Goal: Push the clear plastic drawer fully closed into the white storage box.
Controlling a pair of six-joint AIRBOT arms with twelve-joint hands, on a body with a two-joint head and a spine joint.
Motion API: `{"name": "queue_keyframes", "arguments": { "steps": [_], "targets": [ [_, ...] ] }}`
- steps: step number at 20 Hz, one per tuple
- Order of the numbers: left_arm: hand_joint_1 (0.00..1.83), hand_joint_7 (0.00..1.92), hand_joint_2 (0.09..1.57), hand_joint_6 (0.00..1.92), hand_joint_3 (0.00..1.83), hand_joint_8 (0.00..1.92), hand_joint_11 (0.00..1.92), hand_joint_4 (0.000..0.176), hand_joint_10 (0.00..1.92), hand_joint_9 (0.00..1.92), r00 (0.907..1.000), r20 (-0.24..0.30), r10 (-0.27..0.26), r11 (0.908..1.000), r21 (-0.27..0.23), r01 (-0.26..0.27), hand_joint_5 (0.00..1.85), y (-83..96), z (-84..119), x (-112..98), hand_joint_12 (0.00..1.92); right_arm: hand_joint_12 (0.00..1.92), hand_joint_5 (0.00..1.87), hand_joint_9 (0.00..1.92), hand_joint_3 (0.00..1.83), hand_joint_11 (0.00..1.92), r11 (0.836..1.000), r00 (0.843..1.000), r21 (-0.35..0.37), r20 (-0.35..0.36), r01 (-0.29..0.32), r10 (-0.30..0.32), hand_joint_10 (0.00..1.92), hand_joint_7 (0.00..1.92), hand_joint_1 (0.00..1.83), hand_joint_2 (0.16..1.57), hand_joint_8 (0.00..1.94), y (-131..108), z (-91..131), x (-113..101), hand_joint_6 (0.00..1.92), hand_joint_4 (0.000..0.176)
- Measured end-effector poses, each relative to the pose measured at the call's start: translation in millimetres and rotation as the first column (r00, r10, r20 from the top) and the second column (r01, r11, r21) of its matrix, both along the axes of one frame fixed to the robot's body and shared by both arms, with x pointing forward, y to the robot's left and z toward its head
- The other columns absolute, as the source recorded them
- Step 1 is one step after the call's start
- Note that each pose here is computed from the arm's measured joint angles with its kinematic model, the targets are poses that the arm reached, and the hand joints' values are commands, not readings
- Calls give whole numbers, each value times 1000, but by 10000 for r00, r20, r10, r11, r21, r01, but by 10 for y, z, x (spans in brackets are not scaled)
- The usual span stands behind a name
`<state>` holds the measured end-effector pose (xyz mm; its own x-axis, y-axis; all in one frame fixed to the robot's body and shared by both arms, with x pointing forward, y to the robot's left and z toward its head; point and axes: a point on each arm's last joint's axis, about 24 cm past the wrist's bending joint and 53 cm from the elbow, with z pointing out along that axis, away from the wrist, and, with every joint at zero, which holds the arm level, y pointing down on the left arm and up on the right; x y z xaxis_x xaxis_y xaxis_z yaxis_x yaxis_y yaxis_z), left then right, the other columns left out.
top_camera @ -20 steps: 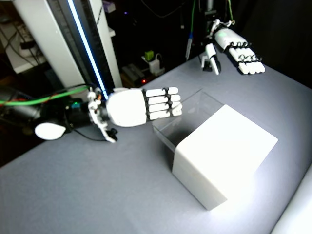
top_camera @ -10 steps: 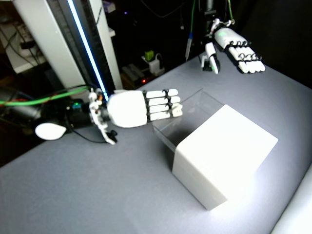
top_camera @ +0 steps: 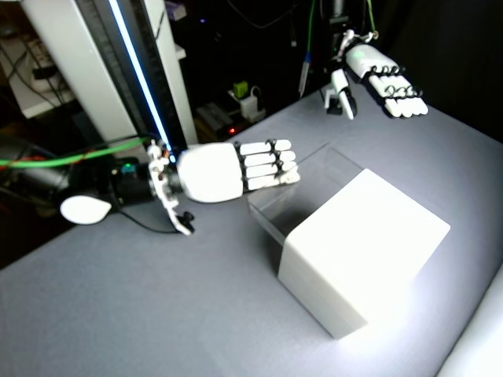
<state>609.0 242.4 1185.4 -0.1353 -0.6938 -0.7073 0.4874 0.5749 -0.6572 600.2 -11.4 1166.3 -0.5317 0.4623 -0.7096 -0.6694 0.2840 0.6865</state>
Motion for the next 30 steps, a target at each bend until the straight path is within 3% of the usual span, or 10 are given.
{"name": "queue_keyframes", "arguments": {
  "steps": [10,11,12,14,16,23,29,30],
  "targets": [
    [625,0,1468,0,0,0,0,0,0,0,10000,-33,6,10000,29,-6,0,7,-14,-5,0,0,0,0,8,0,9992,9994,-318,258,252,-243,0,0,199,1457,0,-16,-1,76,0,0],
    [638,0,1466,0,0,0,0,0,0,0,10000,-32,2,10000,31,-2,0,6,-14,-5,0,0,0,0,8,0,9987,9990,-391,308,336,-324,0,0,181,1465,0,-28,-9,96,0,11],
    [639,0,1465,0,0,0,0,0,0,0,10000,-15,10,10000,23,-10,0,8,-10,-6,0,0,0,0,4,0,9981,9985,-413,328,446,-433,0,0,251,1471,0,-38,1,130,0,0],
    [640,0,1461,0,0,0,0,0,0,0,10000,-10,23,10000,14,-23,0,11,-8,-5,0,0,0,0,0,0,9965,9971,-530,432,646,-623,0,0,353,1462,0,-46,15,206,0,0],
    [655,0,1454,0,0,0,0,0,0,0,10000,-11,9,10000,21,-9,0,8,-10,-5,0,0,0,0,2,0,9923,9938,-737,558,999,-959,0,0,283,1471,0,-72,12,289,0,0],
    [636,0,1468,0,3,0,0,0,0,0,10000,-26,38,10000,15,-38,0,14,-12,-2,0,0,1,0,0,0,9843,9862,-958,877,1485,-1402,0,0,602,1377,0,-75,6,429,0,0],
    [589,0,1477,0,3,0,0,0,0,0,10000,-15,10,10000,23,-10,0,8,-10,-5,0,0,0,0,0,0,9809,9829,-1012,971,1663,-1567,0,0,625,1376,0,-111,-3,487,0,0],
    [597,0,1473,0,1,0,0,0,0,0,10000,-11,9,10000,21,-9,0,8,-10,-5,0,0,0,0,6,0,9809,9829,-1011,962,1664,-1569,0,0,537,1397,0,-111,-3,487,0,0]
  ]
}}
